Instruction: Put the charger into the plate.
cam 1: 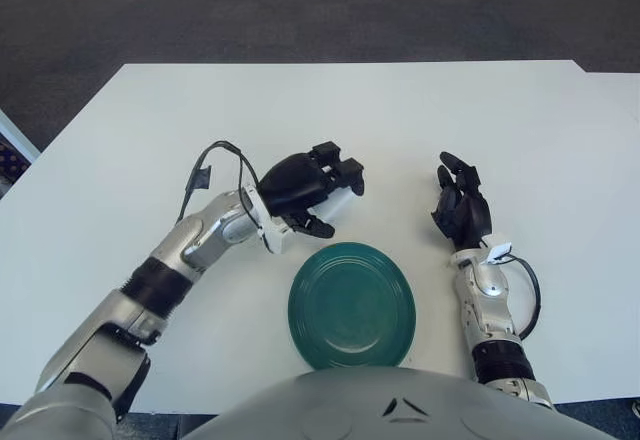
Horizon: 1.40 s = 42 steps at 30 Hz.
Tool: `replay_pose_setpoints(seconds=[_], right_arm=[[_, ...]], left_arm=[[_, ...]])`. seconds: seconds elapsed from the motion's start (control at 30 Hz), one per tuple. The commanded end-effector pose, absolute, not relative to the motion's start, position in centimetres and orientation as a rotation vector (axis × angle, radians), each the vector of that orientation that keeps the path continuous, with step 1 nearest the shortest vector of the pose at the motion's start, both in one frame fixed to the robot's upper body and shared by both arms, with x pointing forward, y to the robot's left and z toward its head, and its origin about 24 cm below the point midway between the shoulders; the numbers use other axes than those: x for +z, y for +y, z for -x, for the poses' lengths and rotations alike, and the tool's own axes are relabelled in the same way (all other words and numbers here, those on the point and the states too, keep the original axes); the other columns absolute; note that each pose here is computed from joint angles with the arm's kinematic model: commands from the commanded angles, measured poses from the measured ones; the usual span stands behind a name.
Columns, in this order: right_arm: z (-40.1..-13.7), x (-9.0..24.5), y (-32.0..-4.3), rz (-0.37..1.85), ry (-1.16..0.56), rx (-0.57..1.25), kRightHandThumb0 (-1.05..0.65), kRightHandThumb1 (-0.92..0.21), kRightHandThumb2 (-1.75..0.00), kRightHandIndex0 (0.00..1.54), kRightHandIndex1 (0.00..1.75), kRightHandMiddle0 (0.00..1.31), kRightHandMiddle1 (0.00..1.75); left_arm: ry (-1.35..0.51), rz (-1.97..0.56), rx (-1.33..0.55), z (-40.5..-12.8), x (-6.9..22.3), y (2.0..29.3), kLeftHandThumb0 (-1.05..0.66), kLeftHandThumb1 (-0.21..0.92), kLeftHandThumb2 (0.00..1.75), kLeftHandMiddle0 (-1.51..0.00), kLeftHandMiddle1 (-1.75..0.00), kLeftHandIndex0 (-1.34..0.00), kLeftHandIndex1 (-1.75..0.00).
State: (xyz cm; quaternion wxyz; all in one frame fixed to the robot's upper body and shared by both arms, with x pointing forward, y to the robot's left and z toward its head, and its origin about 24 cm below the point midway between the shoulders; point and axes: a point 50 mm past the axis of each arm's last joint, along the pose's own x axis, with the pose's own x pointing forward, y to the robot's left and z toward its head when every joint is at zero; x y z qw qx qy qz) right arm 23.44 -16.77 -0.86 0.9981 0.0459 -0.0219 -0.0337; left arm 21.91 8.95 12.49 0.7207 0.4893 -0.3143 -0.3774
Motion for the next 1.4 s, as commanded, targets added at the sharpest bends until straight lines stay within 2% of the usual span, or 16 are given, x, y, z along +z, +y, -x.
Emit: replay_pose_setpoints(seconds=[0.0, 0.2, 0.4, 0.6, 0.8, 1.0, 1.13, 1.37], right_arm=[[-18.1, -8.0, -16.0, -0.155, 0.340, -0.105, -0.81, -0.92, -0.87, 0.41, 0.00, 0.00, 0.80], [-18.2, -8.0, -16.0, -0.146, 0.340, -0.106, -0.81, -0.92, -0.87, 0.42, 0.00, 0.00, 0.80], [-18.3, -8.0, -16.0, -0.141, 0.339, -0.105, -0.82, -0.92, -0.87, 0.43, 0.01, 0.00, 0.80], [-18.3, -8.0, -15.9, -0.150, 0.344, -0.109, -0.82, -0.92, -0.87, 0.43, 0.01, 0.01, 0.81], [-18.4, -8.0, -15.9, -0.157, 0.347, -0.110, -0.82, -0.92, -0.87, 0.43, 0.01, 0.01, 0.81], [-18.5, -8.0, -15.9, -0.164, 0.348, -0.115, -0.83, -0.92, -0.87, 0.43, 0.01, 0.01, 0.81], [-18.6, -7.9, -15.8, -0.160, 0.345, -0.114, -0.83, -0.92, -0.87, 0.43, 0.01, 0.00, 0.81], [-18.7, -7.9, -15.8, -0.160, 0.342, -0.110, -0.83, -0.92, -0.88, 0.43, 0.01, 0.00, 0.80]], left_arm=[[-0.677, -1.059, -1.016, -18.8, 14.7, 8.8, -0.48, 0.29, 1.35, -1.14, -1.75, -0.63, -1.75], [-0.770, -1.133, -1.149, -17.4, 15.0, 8.2, -0.48, 0.29, 1.35, -1.14, -1.75, -0.63, -1.75], [-0.775, -1.028, -1.273, -15.1, 14.5, 7.2, -0.48, 0.28, 1.35, -1.14, -1.75, -0.63, -1.75], [-0.785, -0.965, -1.374, -14.8, 14.4, 7.0, -0.48, 0.28, 1.36, -1.15, -1.75, -0.64, -1.75], [-0.837, -1.003, -1.472, -14.6, 14.2, 6.9, -0.48, 0.30, 1.33, -1.15, -1.75, -0.62, -1.75], [-0.919, -1.088, -1.489, -14.4, 13.7, 6.7, -0.47, 0.32, 1.30, -1.15, -1.75, -0.60, -1.75], [-0.918, -1.137, -1.506, -14.2, 12.8, 6.6, -0.46, 0.37, 1.21, -1.17, -1.75, -0.59, -1.70], [-0.917, -1.212, -1.509, -14.1, 12.0, 6.5, -0.45, 0.43, 1.03, -1.14, -1.75, -0.65, -1.55]])
